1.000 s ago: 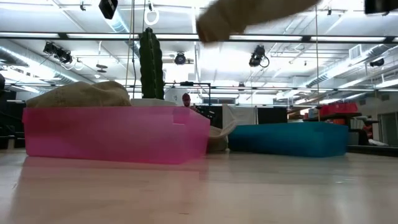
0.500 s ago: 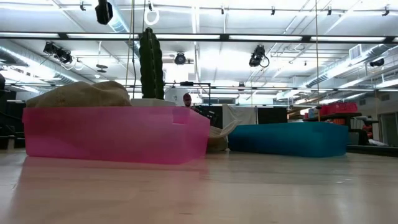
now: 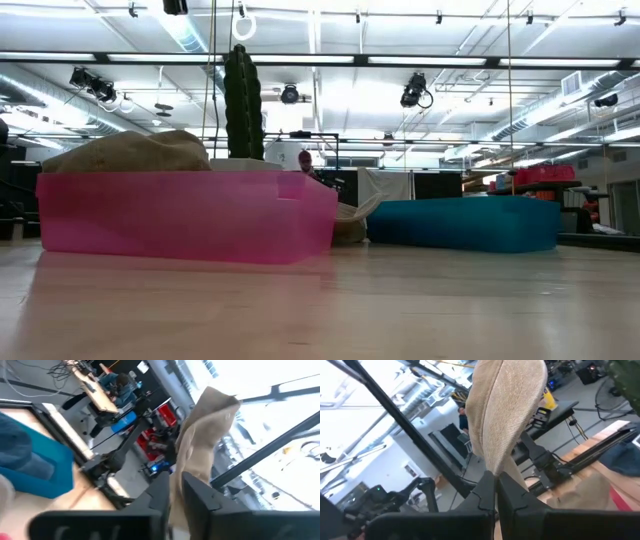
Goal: Pick & Place hat
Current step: Put the bottom brown cap into the red bin
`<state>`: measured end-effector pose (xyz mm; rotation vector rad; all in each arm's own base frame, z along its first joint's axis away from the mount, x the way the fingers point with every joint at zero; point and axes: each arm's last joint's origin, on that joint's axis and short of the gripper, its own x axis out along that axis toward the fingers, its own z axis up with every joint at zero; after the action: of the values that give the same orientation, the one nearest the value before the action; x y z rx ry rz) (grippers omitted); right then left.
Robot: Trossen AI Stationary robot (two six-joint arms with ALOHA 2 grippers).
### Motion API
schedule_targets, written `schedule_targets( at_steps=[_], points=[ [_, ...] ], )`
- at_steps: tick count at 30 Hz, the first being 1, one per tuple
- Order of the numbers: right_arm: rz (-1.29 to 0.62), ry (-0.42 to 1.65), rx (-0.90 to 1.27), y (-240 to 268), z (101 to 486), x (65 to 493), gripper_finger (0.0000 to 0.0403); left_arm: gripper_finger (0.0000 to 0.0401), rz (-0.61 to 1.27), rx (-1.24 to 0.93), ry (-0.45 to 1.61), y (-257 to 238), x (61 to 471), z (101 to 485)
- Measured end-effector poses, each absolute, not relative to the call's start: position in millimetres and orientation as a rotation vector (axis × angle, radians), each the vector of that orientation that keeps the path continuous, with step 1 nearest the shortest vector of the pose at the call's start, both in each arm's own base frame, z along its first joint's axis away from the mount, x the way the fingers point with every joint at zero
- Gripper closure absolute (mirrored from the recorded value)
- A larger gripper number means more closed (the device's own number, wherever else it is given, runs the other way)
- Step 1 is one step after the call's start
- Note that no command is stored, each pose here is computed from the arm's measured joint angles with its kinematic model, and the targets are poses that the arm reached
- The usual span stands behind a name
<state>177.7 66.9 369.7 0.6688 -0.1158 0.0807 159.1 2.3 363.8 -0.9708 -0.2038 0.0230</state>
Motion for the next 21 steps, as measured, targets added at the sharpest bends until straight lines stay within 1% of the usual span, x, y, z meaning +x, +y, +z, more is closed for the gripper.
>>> schedule_targets(
  at_steps=[4, 7, 11, 15, 21],
  points=[
    [0.099, -0.106, 0.656, 64, 368, 183, 0.0403, 0.0278, -0.02, -0.992, -0.235, 2, 165, 367],
    [0.118, -0.097, 0.654, 64, 367, 187, 0.0403, 0.0232, -0.057, -0.985, -0.222, 0, 171, 366],
    [0.133, -0.092, 0.653, 65, 365, 191, 0.0403, 0.0185, -0.06, -0.983, -0.198, -1, 180, 362],
    [0.158, -0.103, 0.66, 65, 365, 198, 0.0403, 0.016, -0.096, -0.977, -0.208, -2, 187, 362],
    [0.192, -0.13, 0.666, 62, 364, 210, 0.0403, 0.0153, -0.162, -0.969, -0.238, -3, 194, 365]
  ],
)
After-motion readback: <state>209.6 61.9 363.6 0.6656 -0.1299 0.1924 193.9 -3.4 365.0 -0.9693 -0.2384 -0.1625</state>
